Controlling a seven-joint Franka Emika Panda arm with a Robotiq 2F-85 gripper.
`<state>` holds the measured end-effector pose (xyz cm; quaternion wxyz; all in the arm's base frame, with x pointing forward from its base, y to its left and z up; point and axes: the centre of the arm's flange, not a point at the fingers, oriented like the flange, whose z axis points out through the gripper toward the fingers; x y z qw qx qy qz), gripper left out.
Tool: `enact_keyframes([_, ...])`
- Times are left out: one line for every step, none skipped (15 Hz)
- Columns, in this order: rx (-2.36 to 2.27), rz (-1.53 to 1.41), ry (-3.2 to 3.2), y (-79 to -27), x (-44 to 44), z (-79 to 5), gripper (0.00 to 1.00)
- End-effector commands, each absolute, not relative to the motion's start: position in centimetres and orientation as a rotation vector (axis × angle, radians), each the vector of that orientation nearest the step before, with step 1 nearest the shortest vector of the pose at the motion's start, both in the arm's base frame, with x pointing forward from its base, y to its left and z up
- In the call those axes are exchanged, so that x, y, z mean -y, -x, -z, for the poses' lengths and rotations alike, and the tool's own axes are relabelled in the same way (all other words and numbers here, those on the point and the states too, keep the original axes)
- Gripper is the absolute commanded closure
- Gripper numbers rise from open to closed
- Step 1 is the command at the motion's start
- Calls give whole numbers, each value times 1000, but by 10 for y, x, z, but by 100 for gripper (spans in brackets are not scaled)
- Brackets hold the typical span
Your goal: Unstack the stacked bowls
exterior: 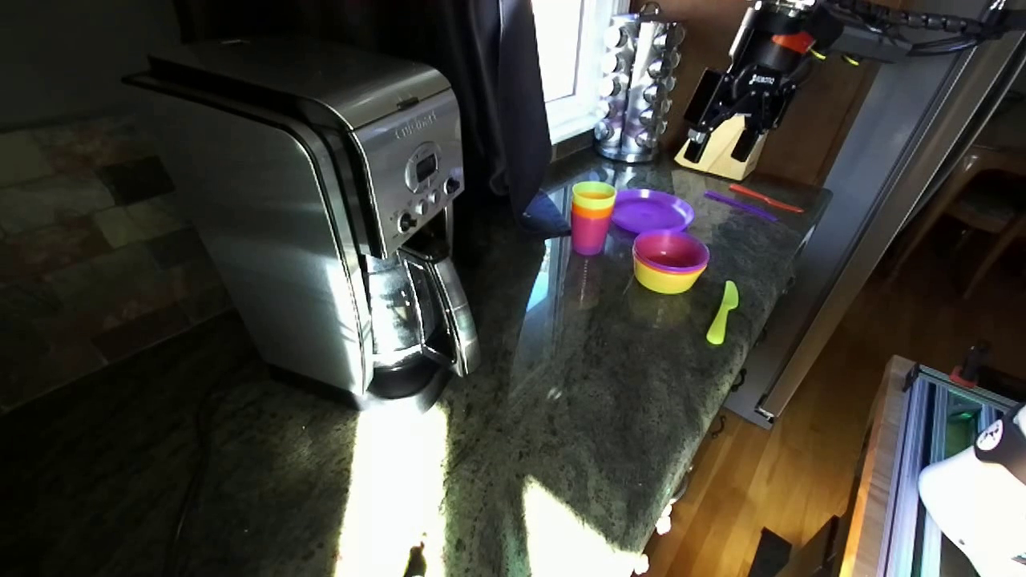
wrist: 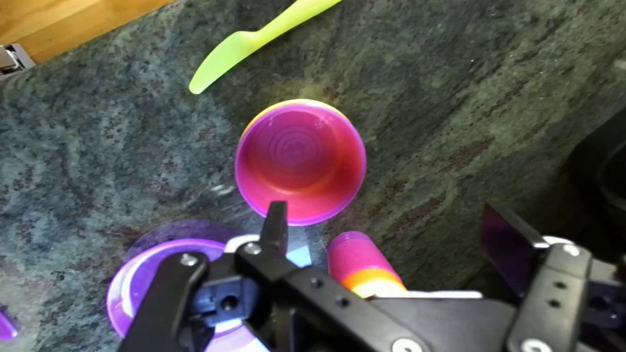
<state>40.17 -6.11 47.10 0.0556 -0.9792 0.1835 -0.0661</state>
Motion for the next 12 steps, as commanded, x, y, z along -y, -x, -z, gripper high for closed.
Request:
enact_keyframes([-461, 101, 3029, -397, 97, -451, 0])
enact_keyframes([-430, 53, 3039, -396, 105, -446, 0])
enact_keyframes([-403, 3, 3038, -397, 114, -439, 0])
enact_keyframes([-377, -47, 3044, -396, 120, -432, 0])
enact_keyframes([-344, -103, 3047, -396, 126, -423, 0])
enact_keyframes([-316, -148, 3054, -396, 130, -414, 0])
enact_keyframes([-299, -192, 3065, -396, 134, -406, 0])
enact_keyframes([-288, -222, 3070, -398, 138, -399, 0])
enact_keyframes([-297, -218, 3083, -401, 139, -392, 0])
enact_keyframes([-327, -161, 3057, -392, 130, -402, 0])
enact_keyframes([-324, -186, 3062, -394, 131, -396, 0])
enact_keyframes([-322, -201, 3064, -395, 132, -392, 0])
